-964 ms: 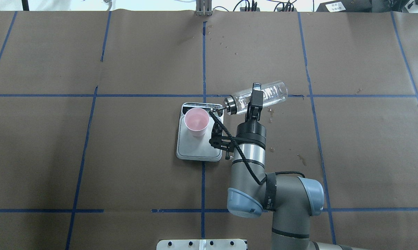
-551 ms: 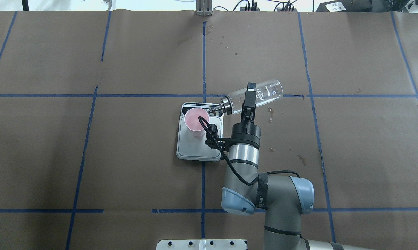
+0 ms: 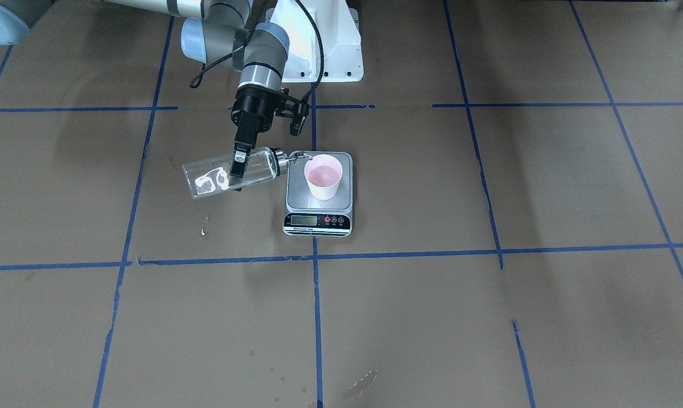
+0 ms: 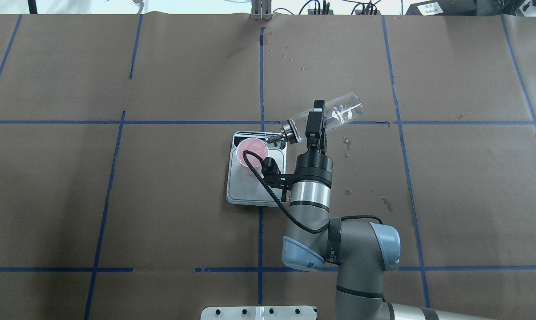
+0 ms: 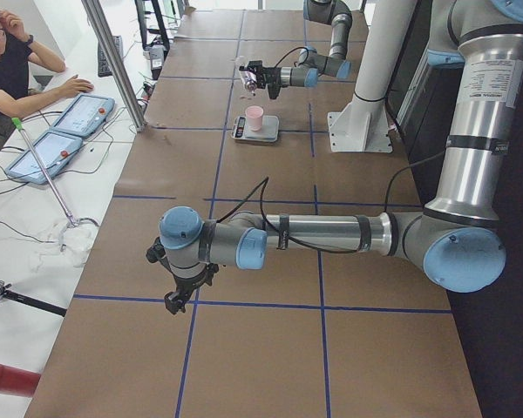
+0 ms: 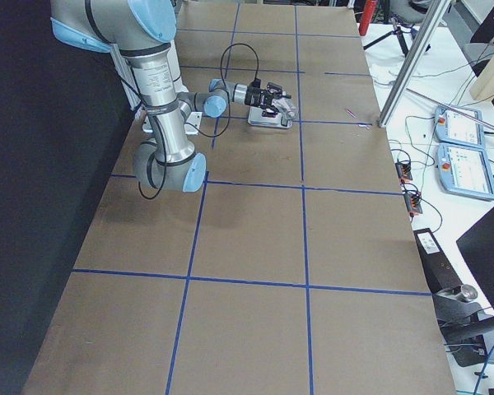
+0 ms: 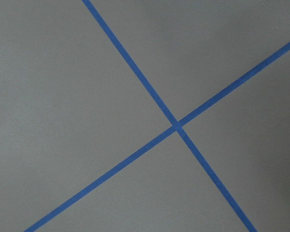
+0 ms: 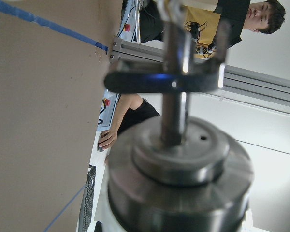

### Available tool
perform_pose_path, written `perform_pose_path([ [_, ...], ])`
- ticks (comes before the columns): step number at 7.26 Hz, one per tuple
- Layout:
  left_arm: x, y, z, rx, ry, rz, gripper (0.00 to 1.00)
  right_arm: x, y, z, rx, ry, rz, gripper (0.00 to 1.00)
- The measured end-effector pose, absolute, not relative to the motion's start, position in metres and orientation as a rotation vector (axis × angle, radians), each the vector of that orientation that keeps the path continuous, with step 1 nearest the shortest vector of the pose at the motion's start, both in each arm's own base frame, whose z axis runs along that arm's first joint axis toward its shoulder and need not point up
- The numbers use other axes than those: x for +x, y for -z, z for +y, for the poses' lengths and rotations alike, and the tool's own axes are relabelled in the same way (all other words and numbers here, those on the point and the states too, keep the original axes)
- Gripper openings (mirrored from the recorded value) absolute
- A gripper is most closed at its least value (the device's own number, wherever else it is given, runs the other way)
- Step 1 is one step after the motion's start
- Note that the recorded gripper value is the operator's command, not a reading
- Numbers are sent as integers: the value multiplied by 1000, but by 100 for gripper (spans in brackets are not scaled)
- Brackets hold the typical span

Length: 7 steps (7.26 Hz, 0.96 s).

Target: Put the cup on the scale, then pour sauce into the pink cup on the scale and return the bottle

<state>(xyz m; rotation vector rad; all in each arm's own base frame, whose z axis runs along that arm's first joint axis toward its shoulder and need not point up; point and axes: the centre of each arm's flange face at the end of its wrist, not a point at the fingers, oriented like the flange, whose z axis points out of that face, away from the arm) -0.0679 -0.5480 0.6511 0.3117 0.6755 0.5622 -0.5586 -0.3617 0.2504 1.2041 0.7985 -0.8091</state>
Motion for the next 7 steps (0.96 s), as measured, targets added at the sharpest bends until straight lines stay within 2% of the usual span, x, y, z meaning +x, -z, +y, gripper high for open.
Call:
perform_pose_path([
  [5, -67, -660, -548, 307, -560, 679, 100, -561, -231, -369, 1154, 918, 969, 0],
  [7, -67, -662, -549, 307, -560, 679, 100, -557, -229, -374, 1080, 1036, 1107, 0],
])
